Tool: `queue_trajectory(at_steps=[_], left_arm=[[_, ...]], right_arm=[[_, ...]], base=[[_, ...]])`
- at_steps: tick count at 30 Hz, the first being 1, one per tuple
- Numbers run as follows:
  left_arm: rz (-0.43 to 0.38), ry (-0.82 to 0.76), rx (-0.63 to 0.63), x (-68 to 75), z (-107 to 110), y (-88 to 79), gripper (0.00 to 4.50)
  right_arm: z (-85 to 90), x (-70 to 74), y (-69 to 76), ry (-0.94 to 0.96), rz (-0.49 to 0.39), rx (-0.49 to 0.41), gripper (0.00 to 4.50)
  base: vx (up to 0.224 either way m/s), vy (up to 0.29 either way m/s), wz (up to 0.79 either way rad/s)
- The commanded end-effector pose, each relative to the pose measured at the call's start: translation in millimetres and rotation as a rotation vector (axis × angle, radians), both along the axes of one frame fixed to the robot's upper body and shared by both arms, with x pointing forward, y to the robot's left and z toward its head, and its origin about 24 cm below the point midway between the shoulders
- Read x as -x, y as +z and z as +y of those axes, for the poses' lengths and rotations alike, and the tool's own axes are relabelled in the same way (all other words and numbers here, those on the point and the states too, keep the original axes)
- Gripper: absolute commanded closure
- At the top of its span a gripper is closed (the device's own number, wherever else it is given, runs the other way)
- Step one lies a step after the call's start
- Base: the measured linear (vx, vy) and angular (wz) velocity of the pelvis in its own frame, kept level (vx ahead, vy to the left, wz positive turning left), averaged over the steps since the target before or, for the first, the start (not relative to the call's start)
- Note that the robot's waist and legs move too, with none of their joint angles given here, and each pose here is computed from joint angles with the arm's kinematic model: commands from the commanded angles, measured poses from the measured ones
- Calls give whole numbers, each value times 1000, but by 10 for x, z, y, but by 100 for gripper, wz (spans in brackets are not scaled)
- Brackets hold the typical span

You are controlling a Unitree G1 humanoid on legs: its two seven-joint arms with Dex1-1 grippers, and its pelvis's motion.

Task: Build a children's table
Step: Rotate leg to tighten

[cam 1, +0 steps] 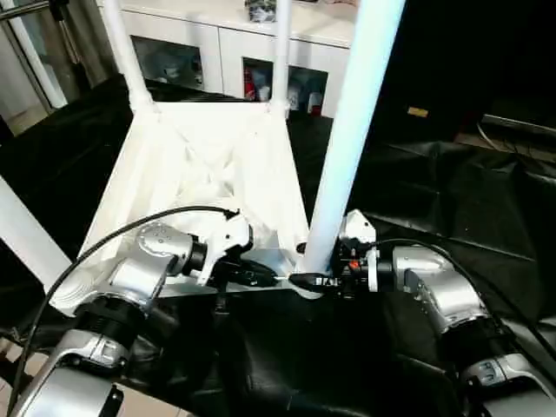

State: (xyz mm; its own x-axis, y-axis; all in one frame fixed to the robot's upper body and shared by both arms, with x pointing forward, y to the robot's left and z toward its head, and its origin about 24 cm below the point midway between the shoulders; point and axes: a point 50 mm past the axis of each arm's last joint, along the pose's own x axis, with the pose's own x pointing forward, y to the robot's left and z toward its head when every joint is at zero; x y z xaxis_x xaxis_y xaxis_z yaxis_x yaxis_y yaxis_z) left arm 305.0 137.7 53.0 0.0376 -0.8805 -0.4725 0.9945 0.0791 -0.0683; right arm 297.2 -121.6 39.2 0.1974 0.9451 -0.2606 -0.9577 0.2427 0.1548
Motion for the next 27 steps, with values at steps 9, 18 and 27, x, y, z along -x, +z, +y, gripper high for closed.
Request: queue_trajectory(at_steps=[9,18,27], left_arm=[[-122,150,99,-182,-289,155,450],[-173,291,129,-288,-606,211,450],[-170,248,152,-239,-705,224,450]], right_arm=[[162,-107,-181,-300,1,1,185],[413,-220,-269,-537,25,34,185],[563,-288,-128,-504,28,-51,98]], base=[[0,0,0],[0,0,0],[0,0,0]])
